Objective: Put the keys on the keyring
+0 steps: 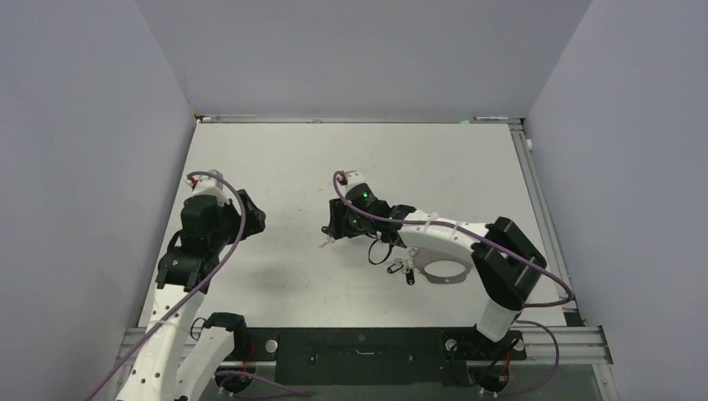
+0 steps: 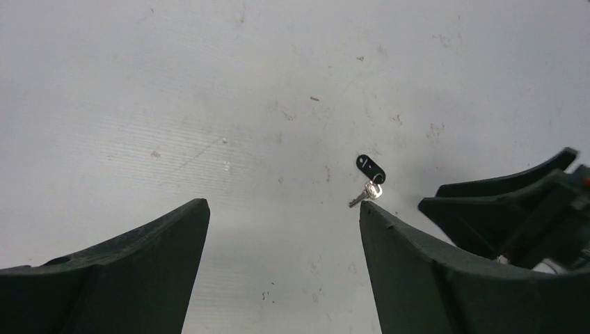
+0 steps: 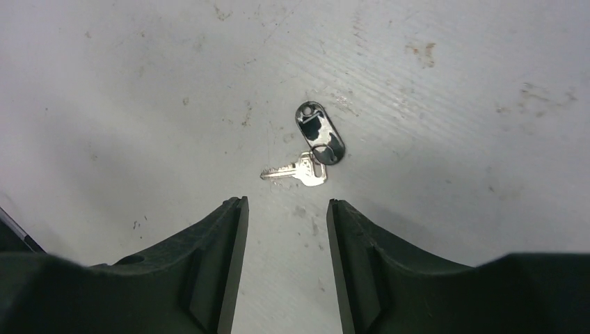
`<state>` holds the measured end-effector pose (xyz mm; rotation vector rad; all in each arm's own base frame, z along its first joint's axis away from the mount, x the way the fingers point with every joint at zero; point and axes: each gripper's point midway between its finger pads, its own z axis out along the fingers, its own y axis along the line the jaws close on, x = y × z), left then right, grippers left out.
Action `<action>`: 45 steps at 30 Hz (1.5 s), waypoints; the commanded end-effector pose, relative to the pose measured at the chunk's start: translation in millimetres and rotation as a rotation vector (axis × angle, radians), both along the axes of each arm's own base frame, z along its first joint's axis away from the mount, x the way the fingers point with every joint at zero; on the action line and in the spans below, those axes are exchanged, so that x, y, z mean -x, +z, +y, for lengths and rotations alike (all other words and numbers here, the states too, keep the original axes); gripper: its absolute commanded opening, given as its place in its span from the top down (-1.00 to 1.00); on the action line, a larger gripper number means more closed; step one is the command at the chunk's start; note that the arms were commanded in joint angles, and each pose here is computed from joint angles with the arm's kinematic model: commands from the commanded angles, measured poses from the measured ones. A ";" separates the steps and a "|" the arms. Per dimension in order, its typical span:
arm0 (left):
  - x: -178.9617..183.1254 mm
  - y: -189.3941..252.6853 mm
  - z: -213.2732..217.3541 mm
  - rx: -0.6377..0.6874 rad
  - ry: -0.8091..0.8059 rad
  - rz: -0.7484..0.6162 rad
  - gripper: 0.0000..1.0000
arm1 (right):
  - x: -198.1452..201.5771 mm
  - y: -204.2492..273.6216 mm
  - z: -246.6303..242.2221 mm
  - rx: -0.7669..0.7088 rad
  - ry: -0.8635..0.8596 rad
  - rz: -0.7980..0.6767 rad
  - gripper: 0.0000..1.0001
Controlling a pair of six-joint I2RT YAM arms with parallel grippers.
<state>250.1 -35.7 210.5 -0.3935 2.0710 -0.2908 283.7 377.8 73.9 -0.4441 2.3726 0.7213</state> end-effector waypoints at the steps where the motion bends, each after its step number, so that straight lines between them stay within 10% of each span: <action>1: -7.5 -5.8 -33.0 0.020 -0.086 0.042 -0.52 | -2.3 39.0 -53.0 0.114 -0.094 -0.157 0.07; 16: -46.1 -45.6 -133.9 -0.124 -0.245 -0.016 -0.43 | 19.8 77.0 -179.1 0.176 -0.350 -0.296 0.07; 45: -84.3 -151.8 -205.5 -0.187 -0.558 0.229 0.43 | 47.9 85.0 -213.3 0.153 -0.419 -0.287 0.07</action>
